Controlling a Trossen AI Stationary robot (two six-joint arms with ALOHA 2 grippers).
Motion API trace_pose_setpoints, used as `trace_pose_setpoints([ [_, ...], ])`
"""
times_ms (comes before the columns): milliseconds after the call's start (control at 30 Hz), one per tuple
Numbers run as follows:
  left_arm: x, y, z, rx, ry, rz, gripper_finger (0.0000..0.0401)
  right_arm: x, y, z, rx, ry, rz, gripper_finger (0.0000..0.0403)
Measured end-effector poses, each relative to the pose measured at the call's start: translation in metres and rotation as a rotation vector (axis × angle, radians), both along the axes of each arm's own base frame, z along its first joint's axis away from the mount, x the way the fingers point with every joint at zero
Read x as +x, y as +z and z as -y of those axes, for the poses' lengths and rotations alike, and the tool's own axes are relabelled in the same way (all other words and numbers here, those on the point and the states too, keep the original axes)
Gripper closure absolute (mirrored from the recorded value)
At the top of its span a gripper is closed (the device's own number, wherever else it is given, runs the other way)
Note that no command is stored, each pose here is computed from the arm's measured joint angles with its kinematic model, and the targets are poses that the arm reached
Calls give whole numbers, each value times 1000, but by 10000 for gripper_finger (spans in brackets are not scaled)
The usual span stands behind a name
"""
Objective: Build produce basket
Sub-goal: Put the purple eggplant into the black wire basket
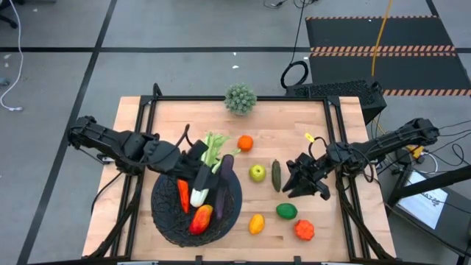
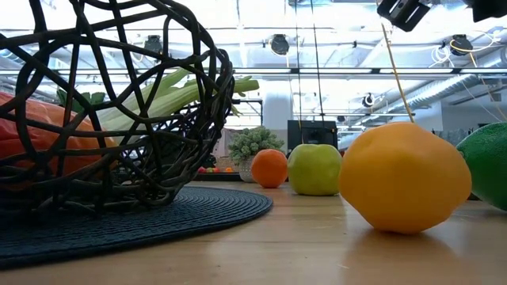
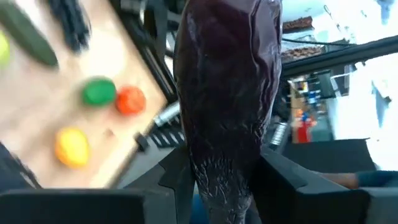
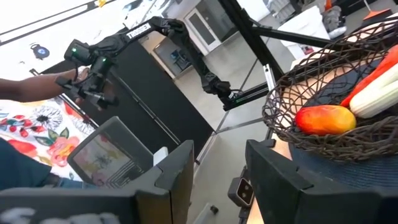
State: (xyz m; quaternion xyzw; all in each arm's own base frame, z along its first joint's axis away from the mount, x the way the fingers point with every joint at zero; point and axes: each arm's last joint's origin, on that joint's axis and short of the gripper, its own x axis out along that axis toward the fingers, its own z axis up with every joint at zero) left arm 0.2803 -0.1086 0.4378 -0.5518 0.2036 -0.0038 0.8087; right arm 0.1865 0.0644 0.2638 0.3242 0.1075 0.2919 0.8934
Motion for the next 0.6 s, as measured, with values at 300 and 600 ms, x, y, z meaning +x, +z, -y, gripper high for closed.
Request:
trace_pose_setpoints([
  [300,0,-1,-2,484,-128,105,270,0,0,-1,-2,0,-4,264],
  [600,1,-1,-3,922,-240,182,270,0,-3,0,-13,-14,-25,264],
])
